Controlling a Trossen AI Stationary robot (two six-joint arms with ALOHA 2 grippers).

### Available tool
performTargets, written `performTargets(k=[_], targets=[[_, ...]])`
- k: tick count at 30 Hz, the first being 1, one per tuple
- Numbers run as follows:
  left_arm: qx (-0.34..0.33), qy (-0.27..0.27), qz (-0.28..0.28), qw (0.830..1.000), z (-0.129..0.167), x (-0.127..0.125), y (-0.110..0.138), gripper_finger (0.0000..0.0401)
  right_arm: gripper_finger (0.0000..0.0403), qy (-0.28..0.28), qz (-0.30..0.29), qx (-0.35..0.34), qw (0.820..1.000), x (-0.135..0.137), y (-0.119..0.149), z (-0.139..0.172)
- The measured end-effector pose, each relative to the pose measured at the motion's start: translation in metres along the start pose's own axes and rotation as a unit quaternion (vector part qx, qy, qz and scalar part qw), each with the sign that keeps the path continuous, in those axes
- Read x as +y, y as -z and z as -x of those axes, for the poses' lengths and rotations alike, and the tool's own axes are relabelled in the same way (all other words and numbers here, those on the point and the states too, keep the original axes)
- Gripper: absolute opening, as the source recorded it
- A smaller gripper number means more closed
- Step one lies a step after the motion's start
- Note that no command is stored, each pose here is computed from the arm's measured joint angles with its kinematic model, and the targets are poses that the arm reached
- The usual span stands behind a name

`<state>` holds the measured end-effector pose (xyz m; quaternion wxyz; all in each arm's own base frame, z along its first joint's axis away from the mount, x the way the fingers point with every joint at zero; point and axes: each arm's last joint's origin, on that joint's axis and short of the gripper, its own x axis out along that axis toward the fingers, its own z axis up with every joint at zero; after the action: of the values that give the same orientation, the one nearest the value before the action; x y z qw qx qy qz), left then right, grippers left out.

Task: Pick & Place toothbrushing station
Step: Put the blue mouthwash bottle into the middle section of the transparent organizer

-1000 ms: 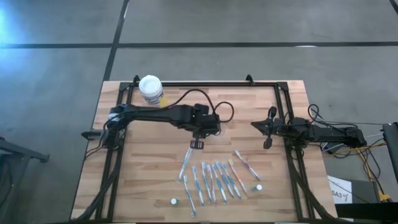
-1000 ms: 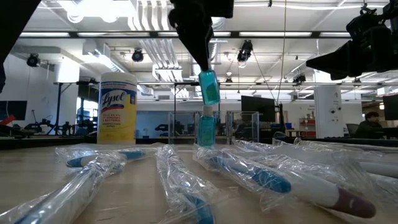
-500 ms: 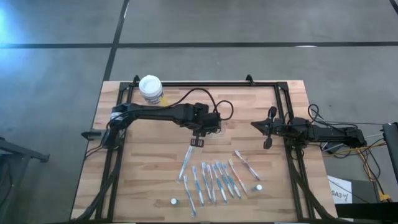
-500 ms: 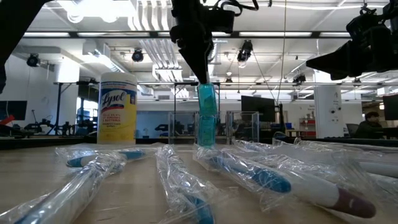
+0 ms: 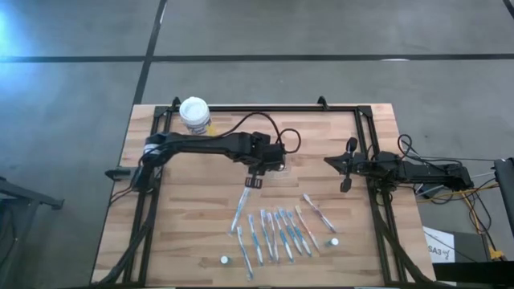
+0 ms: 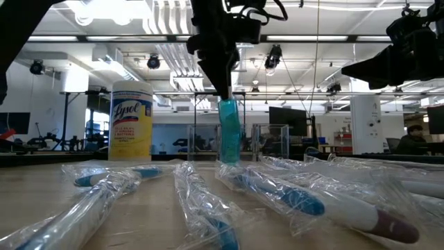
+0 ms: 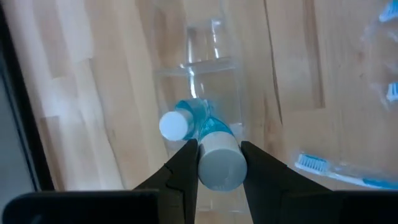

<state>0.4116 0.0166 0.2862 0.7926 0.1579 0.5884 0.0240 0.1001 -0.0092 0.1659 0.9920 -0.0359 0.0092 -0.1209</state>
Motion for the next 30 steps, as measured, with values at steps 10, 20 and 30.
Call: performTargets(k=[10, 20, 30], targets=[[0.009, 0.019, -0.021, 1.000, -0.016, -0.002, 0.003, 0.0099, 0.0008, 0.000, 0.002, 0.000, 1.000, 0.000, 0.000, 0.000], [0.007, 0.034, -0.016, 0.999, -0.027, 0.004, 0.007, 0.0099, 0.0008, 0.000, 0.003, 0.000, 1.000, 0.000, 0.000, 0.000], [-0.002, 0.050, -0.013, 0.999, -0.037, 0.006, 0.010, 0.0099, 0.0008, 0.000, 0.004, 0.000, 1.000, 0.000, 0.000, 0.000]])
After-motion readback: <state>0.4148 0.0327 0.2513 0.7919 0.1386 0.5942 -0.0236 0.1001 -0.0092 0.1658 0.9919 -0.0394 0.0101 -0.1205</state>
